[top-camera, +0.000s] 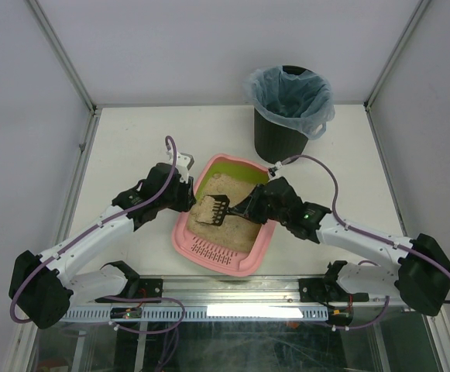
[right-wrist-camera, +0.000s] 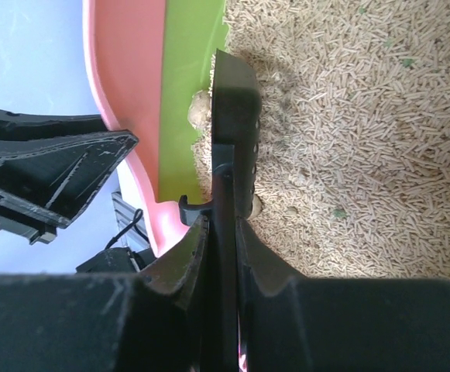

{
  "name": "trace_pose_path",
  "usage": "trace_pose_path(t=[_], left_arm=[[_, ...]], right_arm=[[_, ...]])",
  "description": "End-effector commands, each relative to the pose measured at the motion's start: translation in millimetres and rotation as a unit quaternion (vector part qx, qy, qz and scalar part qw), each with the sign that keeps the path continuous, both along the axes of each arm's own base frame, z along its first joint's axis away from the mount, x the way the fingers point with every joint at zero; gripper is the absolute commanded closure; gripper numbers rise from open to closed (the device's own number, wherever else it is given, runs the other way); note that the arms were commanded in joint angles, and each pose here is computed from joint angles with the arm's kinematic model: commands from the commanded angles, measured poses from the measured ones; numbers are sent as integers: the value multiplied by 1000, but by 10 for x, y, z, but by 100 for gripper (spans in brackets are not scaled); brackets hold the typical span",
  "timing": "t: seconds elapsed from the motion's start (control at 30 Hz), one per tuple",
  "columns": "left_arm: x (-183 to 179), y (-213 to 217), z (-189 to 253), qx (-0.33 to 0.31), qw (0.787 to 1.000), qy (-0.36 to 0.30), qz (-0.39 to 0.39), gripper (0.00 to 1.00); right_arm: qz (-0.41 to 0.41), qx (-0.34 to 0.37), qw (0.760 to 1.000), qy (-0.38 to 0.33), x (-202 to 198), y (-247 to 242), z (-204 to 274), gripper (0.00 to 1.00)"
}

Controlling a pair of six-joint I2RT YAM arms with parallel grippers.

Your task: Clean the litter box

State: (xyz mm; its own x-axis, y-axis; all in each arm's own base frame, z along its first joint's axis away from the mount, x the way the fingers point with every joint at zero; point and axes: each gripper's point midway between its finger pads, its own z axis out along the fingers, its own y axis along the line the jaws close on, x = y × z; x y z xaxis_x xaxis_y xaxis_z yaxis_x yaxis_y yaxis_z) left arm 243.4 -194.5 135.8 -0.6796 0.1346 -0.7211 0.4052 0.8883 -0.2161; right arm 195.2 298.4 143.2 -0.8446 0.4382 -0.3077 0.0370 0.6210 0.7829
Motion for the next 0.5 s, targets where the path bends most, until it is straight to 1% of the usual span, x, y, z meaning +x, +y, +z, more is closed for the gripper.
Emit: trace_pose_path(t=[0.0, 0.17, 0.23, 0.47], left_arm=[[-235, -216, -66, -33, 997, 43, -46, 82], [-234, -215, -75, -32, 997, 44, -47, 82], [-236, -221, -76, -33, 997, 45, -47, 82], [-243, -228, -82, -33, 997, 47, -50, 82]], right_arm=[[-8, -15, 999, -38, 164, 53, 251, 100], [17, -104, 994, -23, 196, 14, 202, 100], [36, -121, 992, -8, 184, 74, 95, 100], [93, -59, 993, 44, 53, 447, -269, 100]])
